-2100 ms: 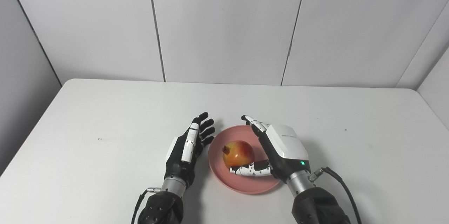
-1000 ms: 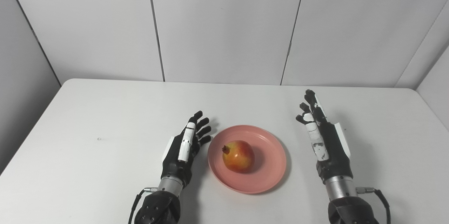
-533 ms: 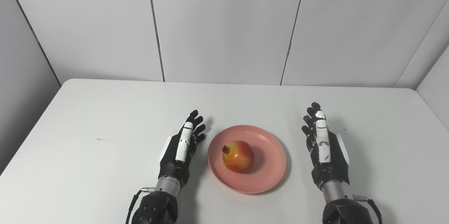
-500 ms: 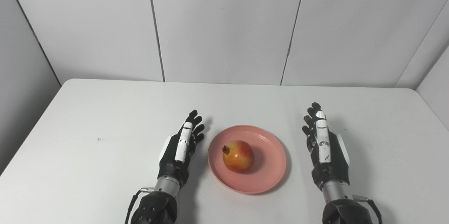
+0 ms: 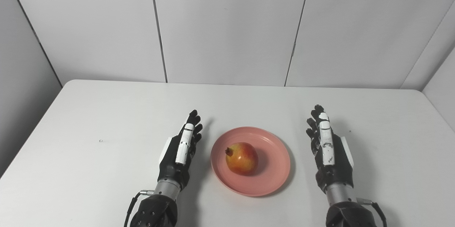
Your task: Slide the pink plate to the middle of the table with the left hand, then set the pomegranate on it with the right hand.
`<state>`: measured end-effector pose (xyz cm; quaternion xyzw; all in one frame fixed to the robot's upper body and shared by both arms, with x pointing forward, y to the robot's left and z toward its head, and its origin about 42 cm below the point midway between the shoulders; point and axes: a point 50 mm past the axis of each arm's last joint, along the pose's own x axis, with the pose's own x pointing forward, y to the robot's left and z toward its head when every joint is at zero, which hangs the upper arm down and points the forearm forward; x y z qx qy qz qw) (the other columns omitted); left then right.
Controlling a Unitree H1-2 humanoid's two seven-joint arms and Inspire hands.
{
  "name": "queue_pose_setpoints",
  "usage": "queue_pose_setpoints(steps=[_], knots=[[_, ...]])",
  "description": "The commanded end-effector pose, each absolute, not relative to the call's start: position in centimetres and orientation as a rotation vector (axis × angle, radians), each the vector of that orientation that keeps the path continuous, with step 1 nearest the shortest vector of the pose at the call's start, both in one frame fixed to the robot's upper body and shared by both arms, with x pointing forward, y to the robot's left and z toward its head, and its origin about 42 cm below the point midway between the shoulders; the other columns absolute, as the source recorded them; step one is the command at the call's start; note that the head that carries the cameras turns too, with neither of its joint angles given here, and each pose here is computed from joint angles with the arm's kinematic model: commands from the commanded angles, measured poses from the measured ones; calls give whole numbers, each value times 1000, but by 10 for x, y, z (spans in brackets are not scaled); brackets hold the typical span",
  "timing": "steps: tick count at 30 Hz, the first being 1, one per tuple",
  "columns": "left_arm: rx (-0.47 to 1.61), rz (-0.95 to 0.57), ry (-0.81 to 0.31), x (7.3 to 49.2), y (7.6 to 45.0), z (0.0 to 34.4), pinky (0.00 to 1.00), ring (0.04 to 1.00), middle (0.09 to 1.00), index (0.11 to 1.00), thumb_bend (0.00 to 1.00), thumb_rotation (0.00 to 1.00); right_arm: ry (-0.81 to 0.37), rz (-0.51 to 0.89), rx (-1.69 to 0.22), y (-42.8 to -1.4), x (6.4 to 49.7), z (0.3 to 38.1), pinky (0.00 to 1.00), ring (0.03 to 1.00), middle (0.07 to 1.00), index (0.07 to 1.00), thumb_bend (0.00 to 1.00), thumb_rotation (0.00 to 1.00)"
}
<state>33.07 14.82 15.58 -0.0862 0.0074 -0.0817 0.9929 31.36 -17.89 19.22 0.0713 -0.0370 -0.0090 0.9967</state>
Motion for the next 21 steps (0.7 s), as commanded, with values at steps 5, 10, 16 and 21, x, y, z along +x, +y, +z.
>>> queue_pose_setpoints(steps=[5, 10, 16, 21], knots=[[-180, -183, -57, 334, 143, 175, 1000, 984, 996, 984, 419, 1000, -132, -10, 160, -175, 315, 209, 997, 979, 981, 973, 284, 1000], [-182, -181, -57, 333, 143, 174, 1000, 985, 998, 987, 422, 1000, -131, -6, 174, -174, 314, 209, 1000, 982, 985, 975, 292, 1000], [-188, -182, -49, 330, 142, 175, 1000, 987, 999, 987, 422, 1000, -128, 0, 177, -174, 311, 208, 1000, 980, 980, 971, 298, 1000], [-184, -183, -47, 329, 142, 175, 1000, 987, 1000, 990, 426, 1000, -116, 1, 174, -175, 310, 207, 996, 977, 976, 970, 297, 1000]])
